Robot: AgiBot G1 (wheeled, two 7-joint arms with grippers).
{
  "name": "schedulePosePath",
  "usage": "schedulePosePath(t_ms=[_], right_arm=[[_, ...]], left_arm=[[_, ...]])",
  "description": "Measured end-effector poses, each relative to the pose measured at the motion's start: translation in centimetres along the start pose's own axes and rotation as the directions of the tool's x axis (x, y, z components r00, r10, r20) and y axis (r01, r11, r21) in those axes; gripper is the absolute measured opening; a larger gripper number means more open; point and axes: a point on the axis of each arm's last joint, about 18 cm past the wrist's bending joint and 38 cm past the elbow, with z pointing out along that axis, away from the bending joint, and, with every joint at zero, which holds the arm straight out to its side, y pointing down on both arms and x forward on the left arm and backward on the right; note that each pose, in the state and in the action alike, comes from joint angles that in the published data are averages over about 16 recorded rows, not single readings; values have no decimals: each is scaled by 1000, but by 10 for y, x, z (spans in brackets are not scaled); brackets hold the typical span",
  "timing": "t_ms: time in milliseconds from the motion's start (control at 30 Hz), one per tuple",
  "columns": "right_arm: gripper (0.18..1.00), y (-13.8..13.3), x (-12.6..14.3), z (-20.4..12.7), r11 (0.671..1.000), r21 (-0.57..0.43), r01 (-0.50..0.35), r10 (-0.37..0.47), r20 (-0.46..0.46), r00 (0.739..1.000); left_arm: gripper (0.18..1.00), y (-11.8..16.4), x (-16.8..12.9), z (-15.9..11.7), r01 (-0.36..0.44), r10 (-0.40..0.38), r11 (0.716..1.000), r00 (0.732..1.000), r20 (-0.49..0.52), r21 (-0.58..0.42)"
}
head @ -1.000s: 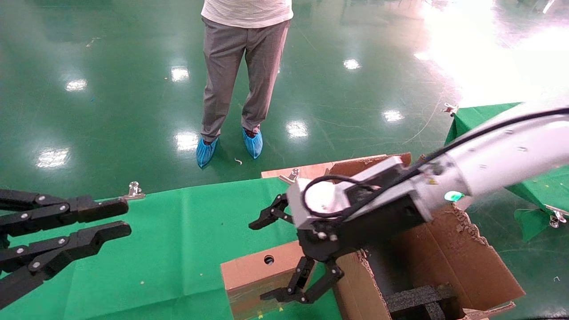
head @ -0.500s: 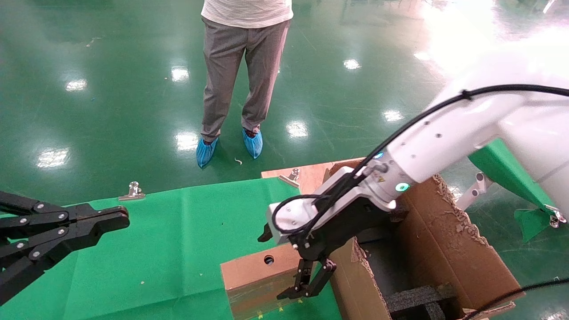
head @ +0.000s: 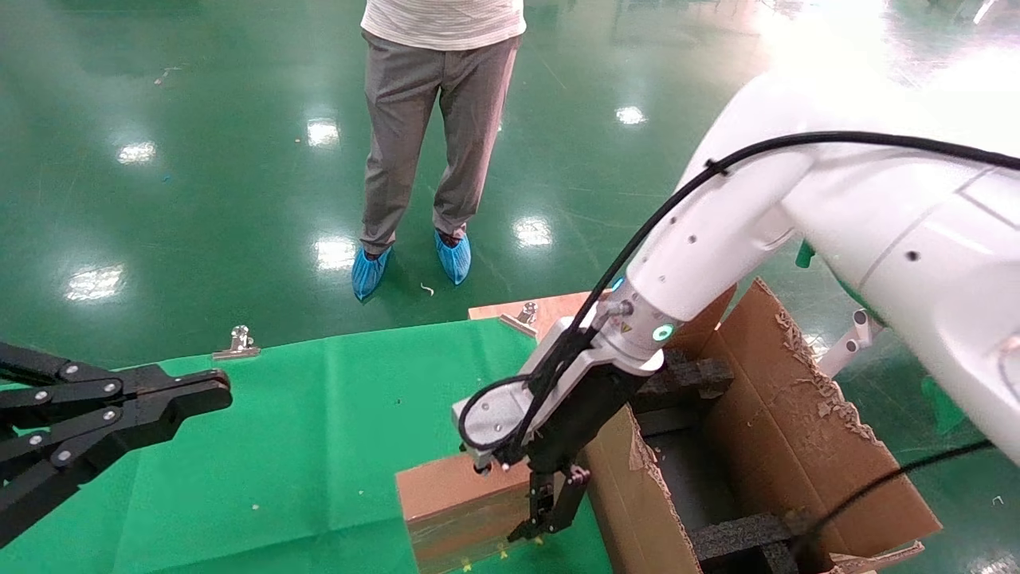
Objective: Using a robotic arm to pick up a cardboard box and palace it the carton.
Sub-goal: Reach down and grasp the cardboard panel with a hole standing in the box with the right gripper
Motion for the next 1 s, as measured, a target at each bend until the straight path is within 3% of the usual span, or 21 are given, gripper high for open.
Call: schedulePosePath(t_ms=[500,700,1000], right_arm=[[998,-2,8,13,996,-56,63,-61,38,997],[985,-2,8,13,997,-57,61,-59,37,998],[917,-1,7,13,997,-53,55,-53,36,998]], left_arm=[[202,0,0,0,0,0,1000,1000,0,1],[238,0,0,0,0,0,1000,1000,0,1],[367,0,0,0,0,0,1000,1000,0,1]])
